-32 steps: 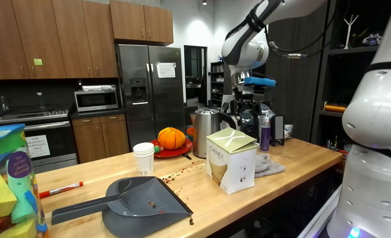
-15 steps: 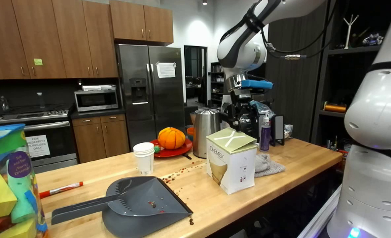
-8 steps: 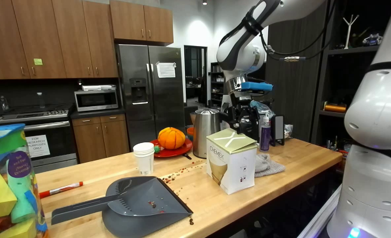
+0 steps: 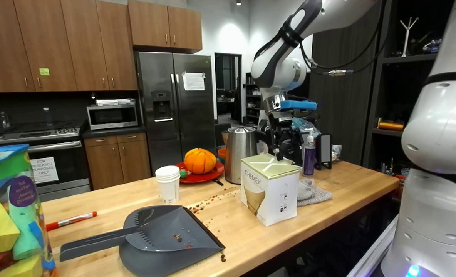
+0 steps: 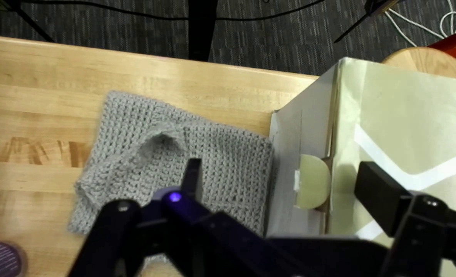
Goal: Close the lid on the box
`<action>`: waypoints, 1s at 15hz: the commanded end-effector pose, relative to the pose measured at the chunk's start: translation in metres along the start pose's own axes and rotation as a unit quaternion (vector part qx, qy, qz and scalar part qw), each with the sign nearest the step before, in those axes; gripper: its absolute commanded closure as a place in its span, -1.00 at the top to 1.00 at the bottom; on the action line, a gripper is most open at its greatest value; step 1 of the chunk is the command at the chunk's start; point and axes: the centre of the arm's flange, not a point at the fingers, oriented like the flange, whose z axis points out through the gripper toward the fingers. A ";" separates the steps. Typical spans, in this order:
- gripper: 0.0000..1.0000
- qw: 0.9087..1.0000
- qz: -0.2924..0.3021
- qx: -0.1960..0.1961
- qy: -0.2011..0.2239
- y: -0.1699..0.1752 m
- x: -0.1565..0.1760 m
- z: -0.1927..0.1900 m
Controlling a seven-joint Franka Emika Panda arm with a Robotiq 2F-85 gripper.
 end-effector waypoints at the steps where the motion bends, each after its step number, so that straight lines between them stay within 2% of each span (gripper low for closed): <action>1: 1.00 1.000 0.000 0.004 -0.003 0.004 0.005 -0.002; 8: 1.00 1.000 0.001 0.002 -0.002 0.003 0.004 -0.004; 15: 1.00 1.000 0.005 -0.006 0.017 0.000 -0.008 -0.016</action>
